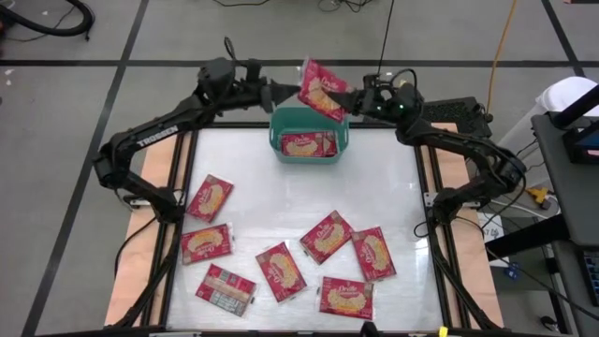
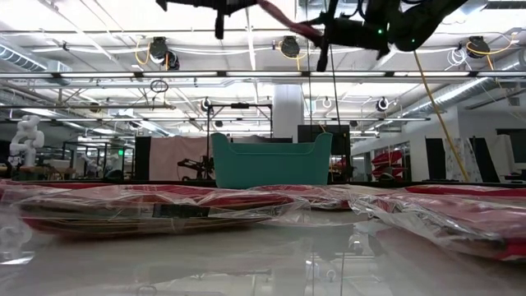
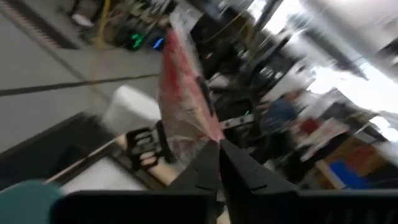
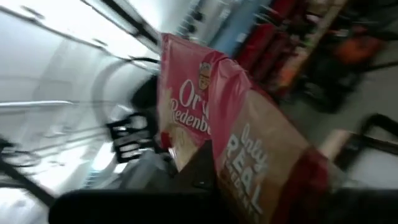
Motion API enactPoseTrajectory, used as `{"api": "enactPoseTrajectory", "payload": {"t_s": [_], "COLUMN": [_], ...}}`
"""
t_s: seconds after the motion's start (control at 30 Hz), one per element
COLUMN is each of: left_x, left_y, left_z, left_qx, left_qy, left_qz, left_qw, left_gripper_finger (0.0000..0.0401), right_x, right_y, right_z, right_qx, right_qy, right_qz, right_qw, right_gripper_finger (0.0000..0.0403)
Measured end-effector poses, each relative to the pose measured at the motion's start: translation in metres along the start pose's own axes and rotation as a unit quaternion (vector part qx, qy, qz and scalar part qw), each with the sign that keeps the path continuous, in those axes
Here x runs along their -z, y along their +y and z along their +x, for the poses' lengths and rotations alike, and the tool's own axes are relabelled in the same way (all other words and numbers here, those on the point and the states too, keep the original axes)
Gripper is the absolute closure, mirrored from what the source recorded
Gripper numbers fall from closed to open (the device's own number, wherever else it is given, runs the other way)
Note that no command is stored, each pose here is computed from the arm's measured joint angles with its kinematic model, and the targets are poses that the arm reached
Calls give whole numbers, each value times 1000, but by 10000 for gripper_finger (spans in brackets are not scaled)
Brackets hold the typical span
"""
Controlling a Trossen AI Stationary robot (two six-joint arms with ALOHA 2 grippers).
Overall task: Sort popcorn bags into baskets
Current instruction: Put the popcorn bag into the green bin
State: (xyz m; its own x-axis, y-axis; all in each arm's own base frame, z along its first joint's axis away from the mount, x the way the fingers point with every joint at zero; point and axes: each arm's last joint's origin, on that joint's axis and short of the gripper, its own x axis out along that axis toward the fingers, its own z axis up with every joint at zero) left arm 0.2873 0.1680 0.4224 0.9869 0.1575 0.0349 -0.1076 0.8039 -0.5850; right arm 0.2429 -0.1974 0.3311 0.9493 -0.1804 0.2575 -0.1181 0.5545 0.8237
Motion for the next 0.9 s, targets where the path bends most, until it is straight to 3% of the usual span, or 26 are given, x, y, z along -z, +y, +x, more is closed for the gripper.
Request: {"api": "enactPoseTrajectory", "payload": {"t_s": [0.2, 0.4, 0.5, 0.63, 0.77, 0.9], "left_x": [18, 33, 42, 56, 78, 100], "left_y": [3, 8, 9, 10, 13, 10], "left_z": [-10, -40, -52, -58, -56, -53], "left_qx": [-110, -242, -287, -308, -309, -296], "left_qy": [73, 157, 209, 275, 312, 346], "left_qz": [0, -41, -42, -37, -49, -75], "left_qw": [991, 957, 934, 910, 897, 887], "left_gripper_finger": [268, 178, 167, 172, 186, 200], "right_x": [4, 5, 9, 14, 14, 15], "right_y": [-17, -33, -45, -58, -73, -98], "right_z": [-3, -8, -6, 10, 27, 32], "right_qx": [73, 130, 146, 166, 201, 246], "right_qy": [29, 49, 60, 105, 149, 174], "right_qz": [1, -20, -10, -3, -22, -4], "right_qw": [997, 990, 987, 980, 968, 953], "right_gripper_finger": [384, 384, 384, 384, 383, 381]}}
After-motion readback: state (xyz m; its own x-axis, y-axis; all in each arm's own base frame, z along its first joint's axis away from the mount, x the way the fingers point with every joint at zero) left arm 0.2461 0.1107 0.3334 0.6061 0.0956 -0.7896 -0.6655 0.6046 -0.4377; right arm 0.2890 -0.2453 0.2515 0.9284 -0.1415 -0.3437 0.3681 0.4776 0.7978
